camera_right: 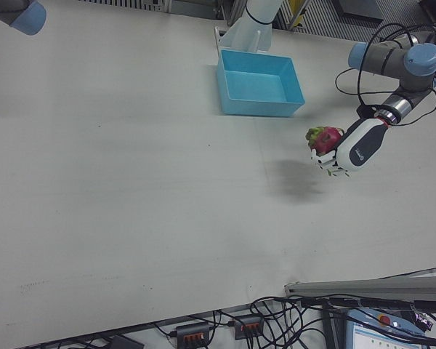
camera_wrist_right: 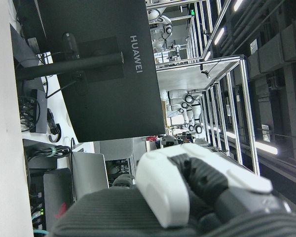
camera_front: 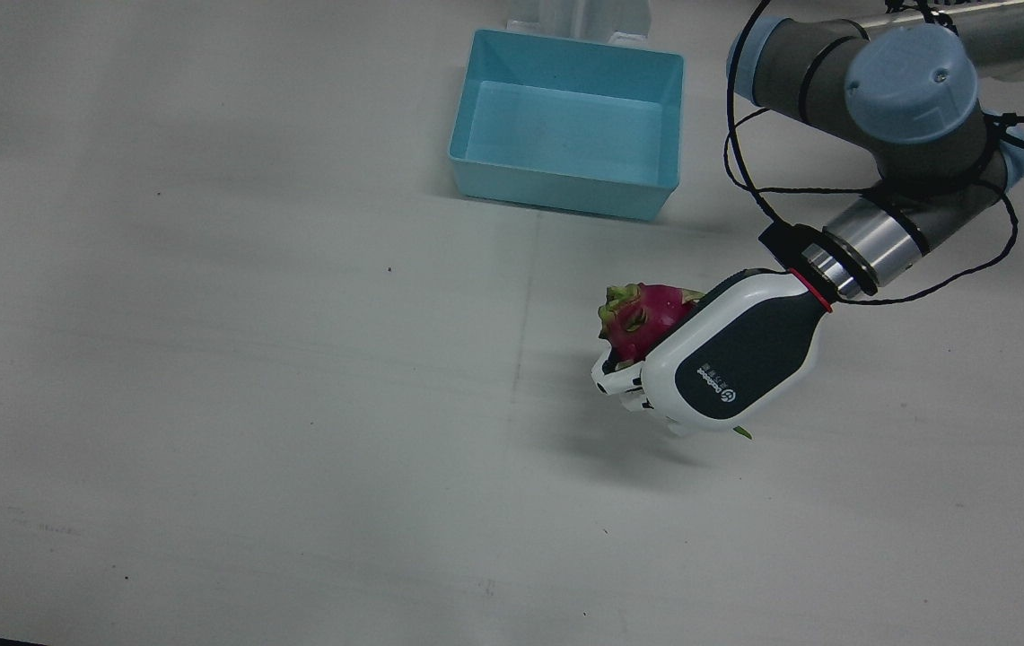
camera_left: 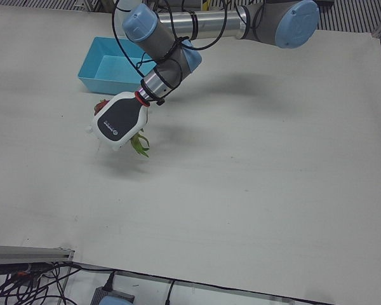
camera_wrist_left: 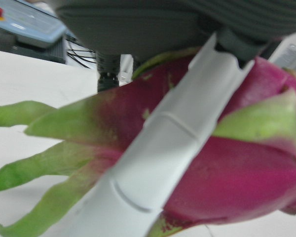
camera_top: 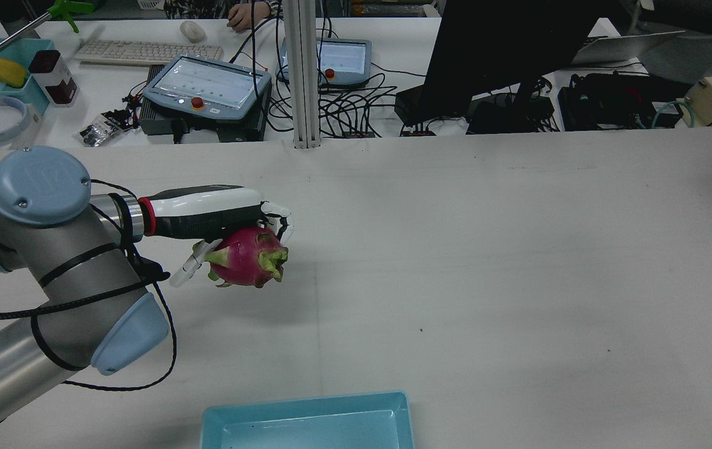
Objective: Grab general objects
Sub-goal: 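Lift the dragon fruit with the left hand off the table, then carry the dragon fruit with the left hand over the light-blue tray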
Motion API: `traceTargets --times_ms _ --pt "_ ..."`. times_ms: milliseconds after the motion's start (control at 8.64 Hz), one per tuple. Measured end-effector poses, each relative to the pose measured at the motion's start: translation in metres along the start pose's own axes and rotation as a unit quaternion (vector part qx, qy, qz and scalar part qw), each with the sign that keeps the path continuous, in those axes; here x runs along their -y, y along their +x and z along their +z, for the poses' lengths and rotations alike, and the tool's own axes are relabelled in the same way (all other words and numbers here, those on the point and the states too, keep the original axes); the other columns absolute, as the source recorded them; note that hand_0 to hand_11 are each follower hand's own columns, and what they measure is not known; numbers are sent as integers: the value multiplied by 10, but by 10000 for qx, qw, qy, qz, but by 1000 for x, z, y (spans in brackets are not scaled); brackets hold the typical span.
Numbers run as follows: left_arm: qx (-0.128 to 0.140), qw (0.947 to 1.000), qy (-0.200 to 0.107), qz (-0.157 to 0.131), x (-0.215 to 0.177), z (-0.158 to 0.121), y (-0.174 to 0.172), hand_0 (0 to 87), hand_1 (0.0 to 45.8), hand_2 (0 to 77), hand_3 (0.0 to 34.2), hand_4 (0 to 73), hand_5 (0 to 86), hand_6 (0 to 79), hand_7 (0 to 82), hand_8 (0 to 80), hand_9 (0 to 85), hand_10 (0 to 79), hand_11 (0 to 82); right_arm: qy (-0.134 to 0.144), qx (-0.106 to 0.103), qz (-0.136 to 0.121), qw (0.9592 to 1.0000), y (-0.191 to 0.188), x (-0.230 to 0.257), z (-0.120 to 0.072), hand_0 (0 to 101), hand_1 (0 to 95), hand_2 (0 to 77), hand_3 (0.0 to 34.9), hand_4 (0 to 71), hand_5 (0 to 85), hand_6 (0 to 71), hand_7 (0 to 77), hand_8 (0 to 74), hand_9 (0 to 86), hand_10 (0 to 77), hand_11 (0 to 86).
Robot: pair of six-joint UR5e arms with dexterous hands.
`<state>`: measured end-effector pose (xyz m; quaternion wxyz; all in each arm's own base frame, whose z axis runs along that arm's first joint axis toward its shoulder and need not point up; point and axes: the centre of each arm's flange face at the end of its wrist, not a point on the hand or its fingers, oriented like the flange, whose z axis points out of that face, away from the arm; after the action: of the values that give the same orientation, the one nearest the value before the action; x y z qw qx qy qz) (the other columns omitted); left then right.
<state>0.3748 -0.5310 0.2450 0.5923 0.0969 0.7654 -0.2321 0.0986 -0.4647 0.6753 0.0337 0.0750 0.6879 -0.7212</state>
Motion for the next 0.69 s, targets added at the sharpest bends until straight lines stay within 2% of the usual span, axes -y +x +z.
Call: traceTargets --times_ms 116,347,579,695 --pt "-172 9994 -282 57 -15 -7 19 817 0 11 74 109 649 507 458 611 409 376 742 -1 4 0 10000 0 0 0 0 949 774 0 0 0 0 0 0 5 0 5" --pt "-477 9946 -921 -98 -56 -23 51 803 0 11 74 109 649 507 458 616 409 376 709 -1 8 0 10000 -1 0 0 0 949 774 0 0 0 0 0 0 5 0 0" --pt "-735 9840 -1567 -418 -115 -33 71 801 0 11 73 109 649 507 458 616 409 376 704 -1 5 0 10000 0 0 0 0 949 774 0 0 0 0 0 0 5 0 5" --pt "-862 9762 -1891 -619 -151 -36 77 801 0 11 74 109 649 513 458 622 409 376 704 -1 5 0 10000 0 0 0 0 949 774 0 0 0 0 0 0 5 0 5"
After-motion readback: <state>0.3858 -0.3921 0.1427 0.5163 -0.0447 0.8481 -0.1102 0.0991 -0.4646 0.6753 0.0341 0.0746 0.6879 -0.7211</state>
